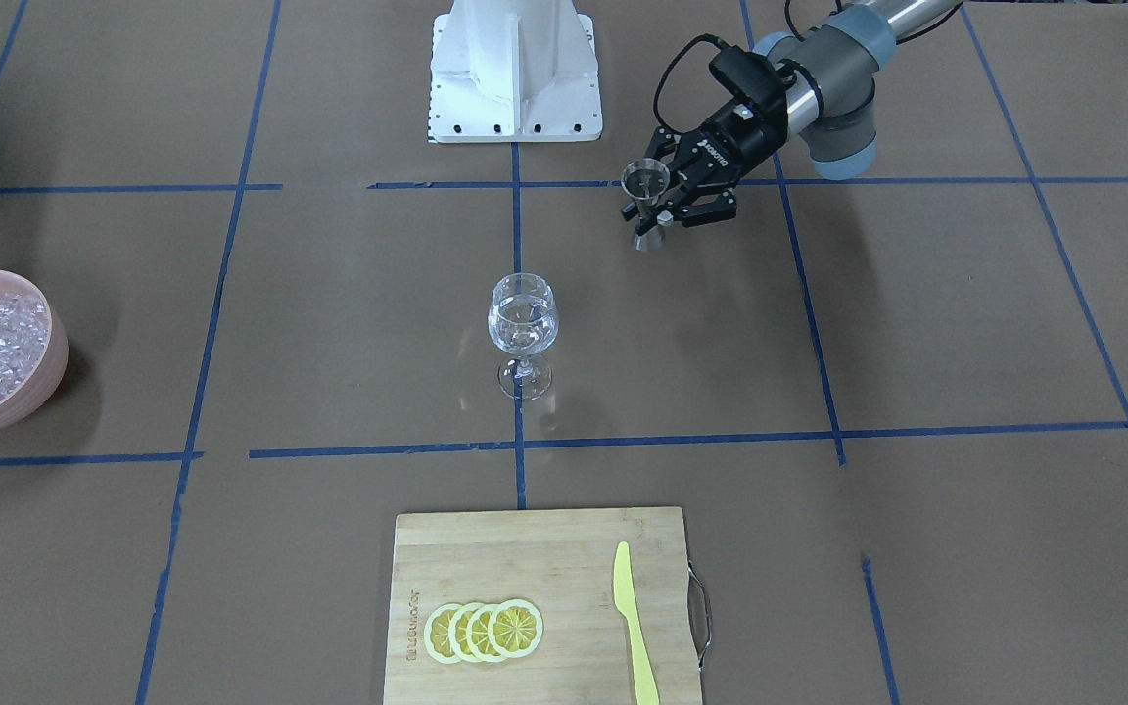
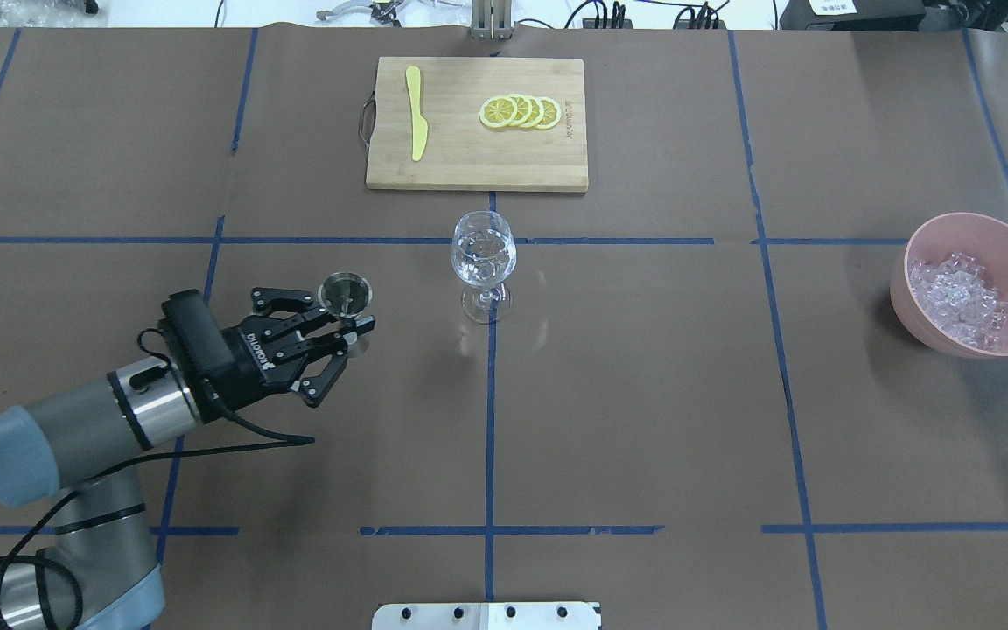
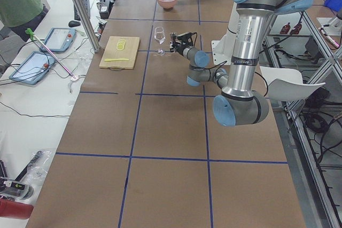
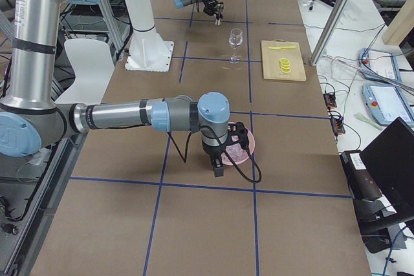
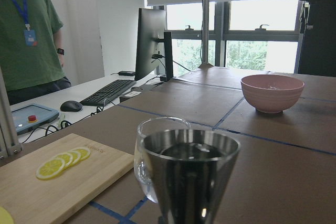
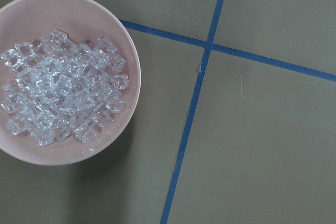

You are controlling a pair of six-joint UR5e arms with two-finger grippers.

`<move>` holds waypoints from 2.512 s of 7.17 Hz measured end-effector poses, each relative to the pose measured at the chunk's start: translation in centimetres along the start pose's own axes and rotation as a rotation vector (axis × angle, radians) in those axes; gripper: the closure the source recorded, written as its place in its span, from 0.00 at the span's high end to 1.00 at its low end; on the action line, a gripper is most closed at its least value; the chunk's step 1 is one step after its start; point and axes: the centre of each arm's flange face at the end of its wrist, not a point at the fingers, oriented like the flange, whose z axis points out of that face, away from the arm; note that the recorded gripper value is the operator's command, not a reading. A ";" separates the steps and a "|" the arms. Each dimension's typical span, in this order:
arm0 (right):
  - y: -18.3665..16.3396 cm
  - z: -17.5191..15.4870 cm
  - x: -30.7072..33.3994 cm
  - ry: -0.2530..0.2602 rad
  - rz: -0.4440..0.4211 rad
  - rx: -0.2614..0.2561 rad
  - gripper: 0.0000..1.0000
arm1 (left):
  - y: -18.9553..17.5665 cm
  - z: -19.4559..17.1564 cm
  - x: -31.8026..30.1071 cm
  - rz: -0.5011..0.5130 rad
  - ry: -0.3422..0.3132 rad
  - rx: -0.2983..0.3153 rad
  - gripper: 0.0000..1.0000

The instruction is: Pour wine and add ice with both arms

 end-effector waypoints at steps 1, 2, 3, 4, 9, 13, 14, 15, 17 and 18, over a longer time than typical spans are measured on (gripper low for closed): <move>0.0 0.0 0.0 0.000 -0.001 0.000 1.00 | -1.9 2.4 0.6 0.020 0.002 -0.017 0.00; 0.0 0.0 0.0 0.001 -0.001 0.000 1.00 | -3.5 4.2 0.8 0.010 -0.009 -0.038 0.00; -0.1 0.0 0.0 0.002 0.001 0.000 1.00 | -4.8 5.6 0.3 -0.009 -0.024 -0.070 0.00; -0.1 0.0 0.0 0.002 0.003 0.001 1.00 | -5.6 6.2 -1.1 -0.020 -0.021 -0.106 0.00; -0.1 0.0 0.0 0.002 0.007 0.001 1.00 | -5.8 7.2 -4.4 -0.046 -0.055 -0.278 0.00; -0.1 0.0 0.0 0.002 0.007 0.001 1.00 | -7.6 7.4 -3.1 -0.048 -0.041 -0.352 0.00; 0.0 0.0 0.0 0.002 0.007 0.000 1.00 | -7.8 7.8 -2.9 -0.047 -0.044 -0.367 0.00; 0.0 0.0 0.0 0.002 0.008 0.000 1.00 | -8.2 8.3 -2.8 -0.046 -0.050 -0.385 0.00; 0.1 0.1 0.1 0.002 0.010 -0.003 1.00 | -8.6 9.0 -2.5 -0.041 -0.063 -0.422 0.00; 0.1 0.1 0.1 0.001 0.011 -0.003 1.00 | -9.0 9.0 -2.4 -0.039 -0.070 -0.444 0.00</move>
